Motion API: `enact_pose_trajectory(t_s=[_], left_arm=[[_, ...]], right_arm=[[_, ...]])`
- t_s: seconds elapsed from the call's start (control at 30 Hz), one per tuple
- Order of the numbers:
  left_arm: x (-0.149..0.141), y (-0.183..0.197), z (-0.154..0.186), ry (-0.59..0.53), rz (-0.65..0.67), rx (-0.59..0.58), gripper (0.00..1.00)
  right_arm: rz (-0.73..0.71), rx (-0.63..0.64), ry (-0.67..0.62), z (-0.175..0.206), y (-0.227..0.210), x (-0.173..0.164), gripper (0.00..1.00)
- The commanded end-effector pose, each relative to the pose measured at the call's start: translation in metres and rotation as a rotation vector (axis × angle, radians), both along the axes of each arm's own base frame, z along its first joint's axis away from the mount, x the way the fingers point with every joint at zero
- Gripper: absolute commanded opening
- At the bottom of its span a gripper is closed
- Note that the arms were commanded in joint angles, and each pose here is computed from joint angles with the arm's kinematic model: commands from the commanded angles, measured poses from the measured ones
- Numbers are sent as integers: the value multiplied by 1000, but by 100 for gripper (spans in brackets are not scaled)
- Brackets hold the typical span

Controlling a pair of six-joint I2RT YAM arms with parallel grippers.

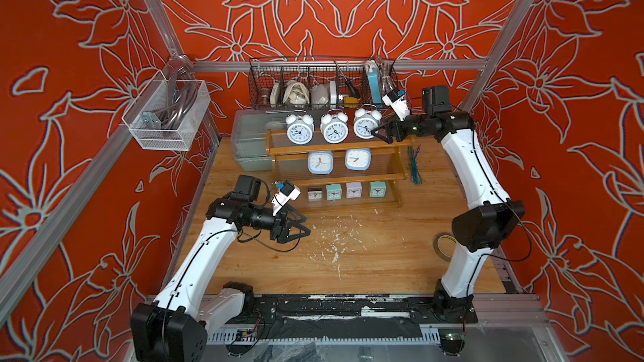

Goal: Place the alarm clocks on the shelf by style
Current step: Place the alarm on the shelf.

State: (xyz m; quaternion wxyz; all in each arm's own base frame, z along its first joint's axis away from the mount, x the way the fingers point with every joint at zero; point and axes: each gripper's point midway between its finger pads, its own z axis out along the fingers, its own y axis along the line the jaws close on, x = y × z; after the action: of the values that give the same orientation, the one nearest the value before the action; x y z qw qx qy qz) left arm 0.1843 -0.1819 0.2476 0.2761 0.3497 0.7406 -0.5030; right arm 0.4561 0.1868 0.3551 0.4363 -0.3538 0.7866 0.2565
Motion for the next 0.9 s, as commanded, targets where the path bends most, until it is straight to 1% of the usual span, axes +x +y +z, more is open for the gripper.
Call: enact_pose_trajectory(t_s=[0.0, 0.17, 0.33, 0.47, 0.57, 0.67, 0.77, 0.87], left_arm=[[-5, 0, 5, -7, -8, -25, 73], [-4, 1, 5, -7, -4, -24, 73], [-4, 2, 5, -8, 3, -22, 73], [-3, 3, 6, -13, 9, -23, 73], [-2, 4, 6, -16, 14, -23, 73], [-1, 5, 7, -20, 22, -22, 73], [2, 8, 7, -27, 38, -19, 74], [10, 12, 5, -35, 73, -4, 74]], right_arm=[[-35, 3, -59, 13, -12, -1, 85], [-65, 15, -60, 12, -19, 2, 80], [-81, 23, -55, 11, -22, 5, 72], [-101, 22, -50, 9, -24, 8, 68], [-100, 36, -48, 12, -23, 4, 69], [-103, 56, -42, 16, -23, -5, 75], [-141, 67, -31, 18, -28, -15, 78], [-221, 65, -21, 17, -39, -28, 83]])
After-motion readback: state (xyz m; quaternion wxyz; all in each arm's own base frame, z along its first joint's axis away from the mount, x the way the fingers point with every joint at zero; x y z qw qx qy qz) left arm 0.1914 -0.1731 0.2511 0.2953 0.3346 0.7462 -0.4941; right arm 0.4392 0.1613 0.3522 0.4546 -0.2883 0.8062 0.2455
